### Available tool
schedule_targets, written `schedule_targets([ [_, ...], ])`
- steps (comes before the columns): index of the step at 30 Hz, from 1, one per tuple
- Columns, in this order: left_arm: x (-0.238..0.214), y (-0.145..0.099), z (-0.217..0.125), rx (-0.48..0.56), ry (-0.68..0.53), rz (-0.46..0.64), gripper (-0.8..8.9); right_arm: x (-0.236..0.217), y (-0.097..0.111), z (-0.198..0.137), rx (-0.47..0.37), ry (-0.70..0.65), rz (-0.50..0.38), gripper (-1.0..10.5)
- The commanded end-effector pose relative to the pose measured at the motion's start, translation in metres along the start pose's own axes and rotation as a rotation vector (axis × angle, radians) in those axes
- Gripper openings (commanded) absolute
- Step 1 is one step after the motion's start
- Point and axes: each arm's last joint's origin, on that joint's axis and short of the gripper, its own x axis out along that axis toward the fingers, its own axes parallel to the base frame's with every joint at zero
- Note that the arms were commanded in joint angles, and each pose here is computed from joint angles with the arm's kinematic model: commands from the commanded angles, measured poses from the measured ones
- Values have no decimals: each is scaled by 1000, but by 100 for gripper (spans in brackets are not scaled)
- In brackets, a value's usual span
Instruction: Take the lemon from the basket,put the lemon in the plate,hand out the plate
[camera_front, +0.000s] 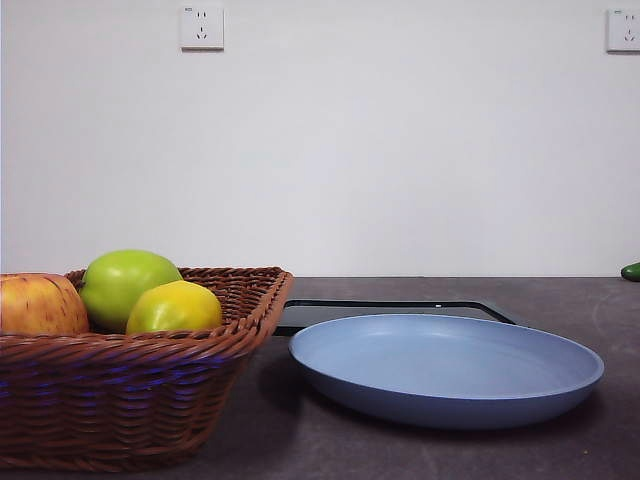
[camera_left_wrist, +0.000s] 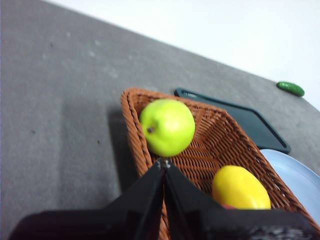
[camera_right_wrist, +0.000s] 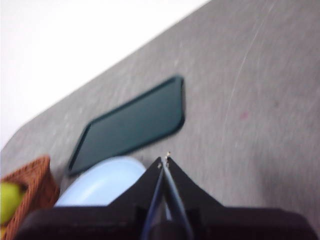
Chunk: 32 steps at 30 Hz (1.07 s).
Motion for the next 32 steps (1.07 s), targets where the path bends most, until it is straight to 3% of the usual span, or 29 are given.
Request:
schedule_targets([
  [1,-8,-10,18,-7,-14,-3,7,-6,10,14,19,6,7,3],
  [5,-15,-22,42,-7,9,5,7,-16,26,37,11,43,7,3],
  [9,-17,-33,67,-3,65,23,7,-26,45,64,-49,67,23,3],
  [17,-7,-55,125,110,176,-73,7,-32,79,117,-180,167,2,3],
  [22,7,-65,153,109,239,-174,7,-21,96,140,-253,253,121,3],
  [26,24,-68,165,92,334,-224,6,-3,101,149,-266,357,201,3],
  [32,47,-70,162,73,526,-230,8,34,89,137,-225,602,165,48],
])
